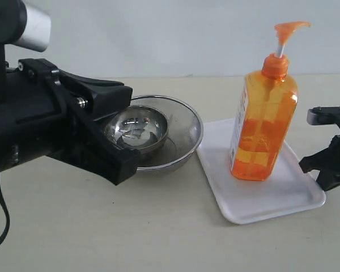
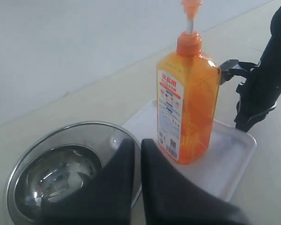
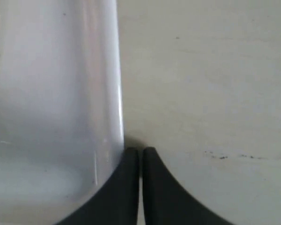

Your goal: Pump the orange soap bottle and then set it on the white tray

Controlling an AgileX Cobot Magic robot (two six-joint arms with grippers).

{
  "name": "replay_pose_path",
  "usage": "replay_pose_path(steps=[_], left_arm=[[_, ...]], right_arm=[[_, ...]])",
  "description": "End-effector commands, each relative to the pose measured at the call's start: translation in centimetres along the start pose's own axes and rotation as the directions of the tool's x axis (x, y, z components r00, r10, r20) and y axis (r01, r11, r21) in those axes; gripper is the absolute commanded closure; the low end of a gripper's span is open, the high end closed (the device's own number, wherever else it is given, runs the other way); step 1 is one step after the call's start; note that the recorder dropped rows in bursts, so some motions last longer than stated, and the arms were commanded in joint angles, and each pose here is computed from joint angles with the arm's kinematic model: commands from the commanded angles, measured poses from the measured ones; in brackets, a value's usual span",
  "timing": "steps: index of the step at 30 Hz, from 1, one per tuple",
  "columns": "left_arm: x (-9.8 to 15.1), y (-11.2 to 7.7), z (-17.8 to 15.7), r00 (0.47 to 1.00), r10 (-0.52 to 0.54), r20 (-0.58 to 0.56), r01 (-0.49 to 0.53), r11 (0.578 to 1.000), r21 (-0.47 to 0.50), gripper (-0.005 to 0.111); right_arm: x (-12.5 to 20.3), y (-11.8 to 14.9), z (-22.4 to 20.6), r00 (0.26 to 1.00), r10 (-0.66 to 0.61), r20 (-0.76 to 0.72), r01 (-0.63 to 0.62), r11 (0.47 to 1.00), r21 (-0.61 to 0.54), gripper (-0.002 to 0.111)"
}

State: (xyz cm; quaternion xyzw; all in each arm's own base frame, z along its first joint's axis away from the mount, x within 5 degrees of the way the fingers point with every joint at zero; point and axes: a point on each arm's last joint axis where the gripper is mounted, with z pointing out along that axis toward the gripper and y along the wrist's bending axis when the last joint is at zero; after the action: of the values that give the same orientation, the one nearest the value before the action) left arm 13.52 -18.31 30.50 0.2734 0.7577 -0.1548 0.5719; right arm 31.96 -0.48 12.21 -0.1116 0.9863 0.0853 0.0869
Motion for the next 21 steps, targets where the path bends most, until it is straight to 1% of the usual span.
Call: replay_pose_path(steps=[1, 13, 21], left_arm=[[-0.01, 0.05, -0.12, 1.0, -0.004, 0.006, 0.004, 1.0, -0.003, 0.102], [-0.06, 0.07, -0.12, 1.0, 0.007, 0.011, -0.006, 1.0, -0.005, 0.102], [-0.1, 0.1, -0.12, 1.0, 0.015, 0.016, -0.014, 1.0, -0.01, 0.102]], right_arm=[[0.04, 0.44, 0.15, 1.0, -0.005, -0.009, 0.005, 1.0, -0.009, 0.108], [0.36, 0.66, 0.13, 0.999, -0.001, -0.045, -0.001, 0.999, -0.032, 0.108], [0.6, 0.97, 0.14, 0.997, -0.031, -0.073, 0.027, 0.998, -0.054, 0.108]])
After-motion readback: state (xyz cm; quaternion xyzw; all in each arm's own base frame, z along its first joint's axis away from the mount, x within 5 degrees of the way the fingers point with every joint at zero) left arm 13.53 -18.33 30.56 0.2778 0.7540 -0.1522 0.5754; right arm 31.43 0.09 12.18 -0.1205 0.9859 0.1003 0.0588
